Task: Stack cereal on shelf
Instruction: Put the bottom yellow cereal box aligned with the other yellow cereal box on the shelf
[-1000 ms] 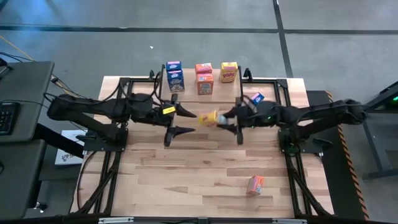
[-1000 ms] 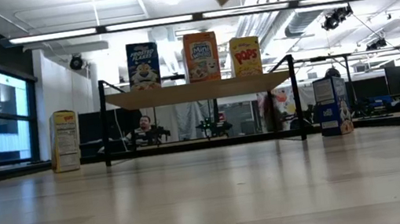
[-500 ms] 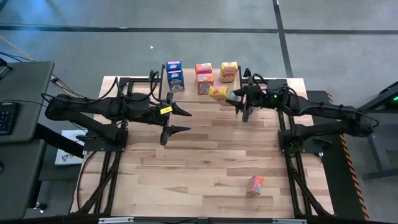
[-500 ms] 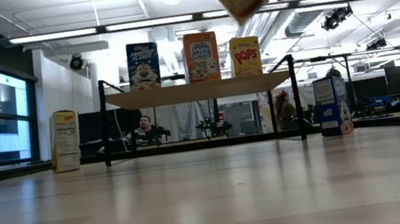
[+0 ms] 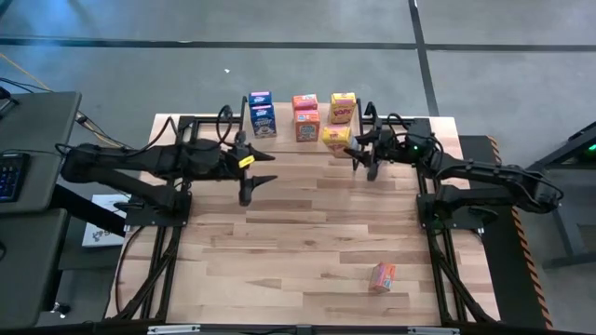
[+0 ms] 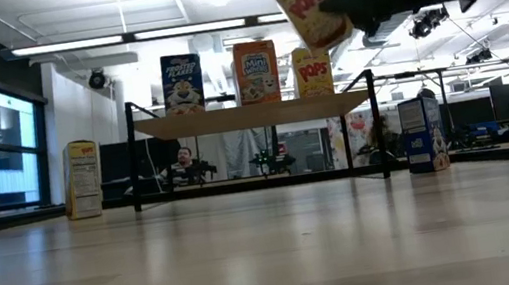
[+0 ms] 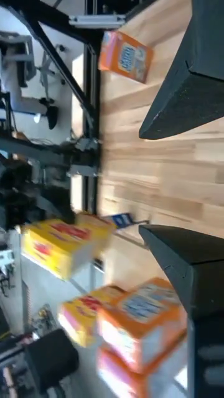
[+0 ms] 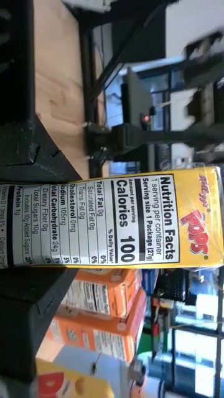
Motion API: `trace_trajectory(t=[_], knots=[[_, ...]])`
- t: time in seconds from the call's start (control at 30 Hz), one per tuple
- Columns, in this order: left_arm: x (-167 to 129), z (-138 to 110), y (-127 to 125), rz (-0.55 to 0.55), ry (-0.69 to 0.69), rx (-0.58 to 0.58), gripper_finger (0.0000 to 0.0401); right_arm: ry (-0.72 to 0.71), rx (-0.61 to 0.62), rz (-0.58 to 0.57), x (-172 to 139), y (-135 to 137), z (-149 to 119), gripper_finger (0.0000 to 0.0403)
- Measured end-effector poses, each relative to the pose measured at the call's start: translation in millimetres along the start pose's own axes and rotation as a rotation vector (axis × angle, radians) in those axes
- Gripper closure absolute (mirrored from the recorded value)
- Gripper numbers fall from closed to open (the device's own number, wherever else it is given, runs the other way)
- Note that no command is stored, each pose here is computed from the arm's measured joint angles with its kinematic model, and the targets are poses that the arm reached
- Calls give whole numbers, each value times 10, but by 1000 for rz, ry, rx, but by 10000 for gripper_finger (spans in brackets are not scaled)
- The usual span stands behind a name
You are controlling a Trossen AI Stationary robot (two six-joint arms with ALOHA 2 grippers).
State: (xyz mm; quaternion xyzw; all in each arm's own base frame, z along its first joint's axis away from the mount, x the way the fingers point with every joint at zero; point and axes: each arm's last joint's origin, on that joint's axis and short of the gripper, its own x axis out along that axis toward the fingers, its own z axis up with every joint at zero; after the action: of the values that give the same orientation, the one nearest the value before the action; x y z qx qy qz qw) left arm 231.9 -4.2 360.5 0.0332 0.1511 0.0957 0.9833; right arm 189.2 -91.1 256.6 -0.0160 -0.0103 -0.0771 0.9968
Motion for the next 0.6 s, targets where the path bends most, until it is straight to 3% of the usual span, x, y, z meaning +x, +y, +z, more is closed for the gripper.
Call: trace_trajectory(t=[0.13,0.37,0.6], knots=[[-92,-362,52,16,13,-39,172,-23,10,17,-13,4,-13,249],[-370,-915,92,-5,-112,-77,172,-78,-24,19,-5,0,80,249],[-541,-1436,118,-6,-146,-92,172,-78,-39,5,-5,-4,80,249]])
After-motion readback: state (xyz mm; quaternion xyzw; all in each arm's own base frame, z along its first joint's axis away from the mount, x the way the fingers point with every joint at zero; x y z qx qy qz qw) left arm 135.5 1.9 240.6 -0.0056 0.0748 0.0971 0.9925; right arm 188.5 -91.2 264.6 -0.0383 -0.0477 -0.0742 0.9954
